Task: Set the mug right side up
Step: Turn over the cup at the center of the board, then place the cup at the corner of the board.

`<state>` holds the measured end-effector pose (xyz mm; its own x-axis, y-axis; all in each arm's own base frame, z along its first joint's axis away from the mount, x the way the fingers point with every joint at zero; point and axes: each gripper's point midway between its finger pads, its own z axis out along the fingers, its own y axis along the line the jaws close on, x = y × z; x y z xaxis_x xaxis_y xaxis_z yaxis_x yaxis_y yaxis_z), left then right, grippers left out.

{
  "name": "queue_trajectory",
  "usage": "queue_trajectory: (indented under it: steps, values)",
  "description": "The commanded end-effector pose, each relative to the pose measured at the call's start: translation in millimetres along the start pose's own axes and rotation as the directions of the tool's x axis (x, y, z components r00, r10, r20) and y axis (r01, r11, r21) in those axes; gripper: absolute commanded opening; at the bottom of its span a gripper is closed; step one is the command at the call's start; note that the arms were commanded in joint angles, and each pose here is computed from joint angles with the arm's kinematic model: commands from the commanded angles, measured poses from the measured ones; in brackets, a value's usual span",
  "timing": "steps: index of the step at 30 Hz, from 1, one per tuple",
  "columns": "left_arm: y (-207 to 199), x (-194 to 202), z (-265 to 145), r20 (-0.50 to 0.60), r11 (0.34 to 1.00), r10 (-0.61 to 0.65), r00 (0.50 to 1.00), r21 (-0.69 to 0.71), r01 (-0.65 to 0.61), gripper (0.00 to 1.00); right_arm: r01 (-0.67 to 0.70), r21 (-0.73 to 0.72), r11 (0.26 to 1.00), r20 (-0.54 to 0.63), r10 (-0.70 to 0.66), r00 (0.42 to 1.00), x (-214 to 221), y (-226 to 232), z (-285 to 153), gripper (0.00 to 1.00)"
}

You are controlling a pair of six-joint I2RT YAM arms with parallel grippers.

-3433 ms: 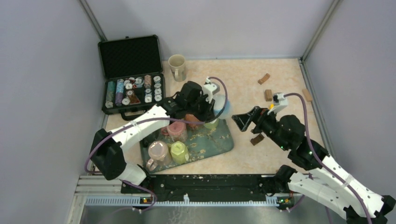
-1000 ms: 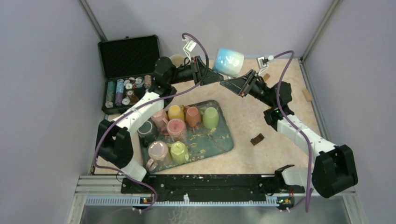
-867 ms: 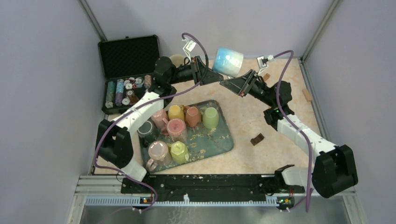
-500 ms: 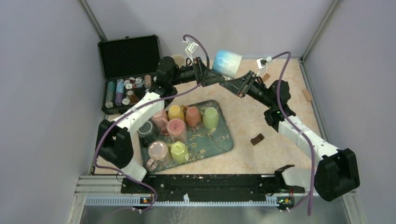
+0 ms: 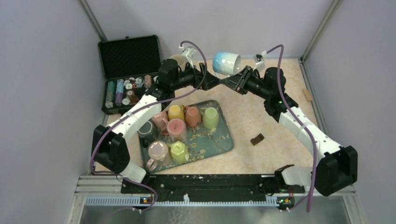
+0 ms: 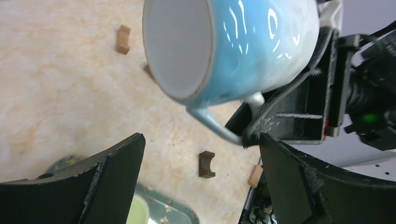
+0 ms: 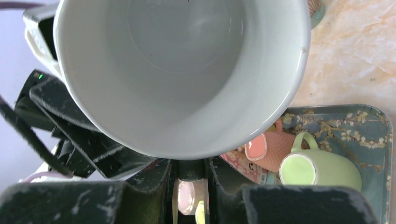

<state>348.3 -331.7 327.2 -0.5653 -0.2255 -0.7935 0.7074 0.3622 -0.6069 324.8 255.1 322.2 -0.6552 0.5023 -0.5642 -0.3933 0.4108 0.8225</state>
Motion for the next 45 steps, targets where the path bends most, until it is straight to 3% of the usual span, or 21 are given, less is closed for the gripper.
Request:
queue_trajectory:
  steps: [1,16,29,39,40,41,42,43,44,45]
  values:
    - [14.3,-9.1,-22.9,0.034,0.98,0.102,0.994,-0.175,-0.094,0.99,0.047,-0.033,0.998,0.025,-0.046,0.999,-27.1,31.5,11.5,0.0]
    - [62.8,11.3,-95.4,-0.001,0.82,0.145,0.989,-0.56,-0.12,0.99,-0.073,0.187,0.98,-0.146,0.102,0.984,-28.9,-32.1,106.4,0.0]
    - [52.2,-2.8,-121.2,0.019,0.778,0.215,0.977,-0.607,-0.159,0.99,-0.099,0.276,0.956,-0.258,0.173,0.95,-5.5,-76.2,199.3,0.0]
    - [46.3,-17.2,-128.8,0.017,0.755,0.248,0.969,-0.63,-0.183,0.99,-0.096,0.292,0.952,-0.308,0.188,0.932,30.4,-104.0,233.1,0.0]
    - [45.3,-17.2,-129.3,0.014,0.755,0.25,0.968,-0.629,-0.186,0.99,-0.097,0.298,0.95,-0.312,0.193,0.931,32.9,-107.7,233.6,0.48]
    - [44.8,-17.2,-129.4,0.012,0.756,0.251,0.968,-0.627,-0.188,0.99,-0.043,0.569,0.821,0.027,0.034,0.999,-25.0,-173.9,234.3,0.0]
    - [44.6,-17.4,-130.0,0.011,0.755,0.253,0.967,-0.627,-0.191,0.99,-0.056,0.686,0.726,0.167,-0.082,0.982,-54.7,-201.4,221.2,0.0]
    - [44.5,-17.2,-130.3,0.009,0.754,0.255,0.967,-0.628,-0.193,0.99,-0.06,0.703,0.708,0.187,-0.103,0.977,-58.8,-206.1,218.2,0.0]
    - [44.6,-17.0,-130.3,0.007,0.754,0.256,0.967,-0.627,-0.195,0.99,0.374,0.721,0.584,-0.14,-0.405,0.904,-61.7,-220.4,203.4,0.0]
    - [45.2,-16.3,-130.2,0.004,0.754,0.256,0.967,-0.627,-0.197,0.99,0.558,0.678,0.48,-0.29,-0.522,0.802,-66.3,-225.8,196.8,0.0]
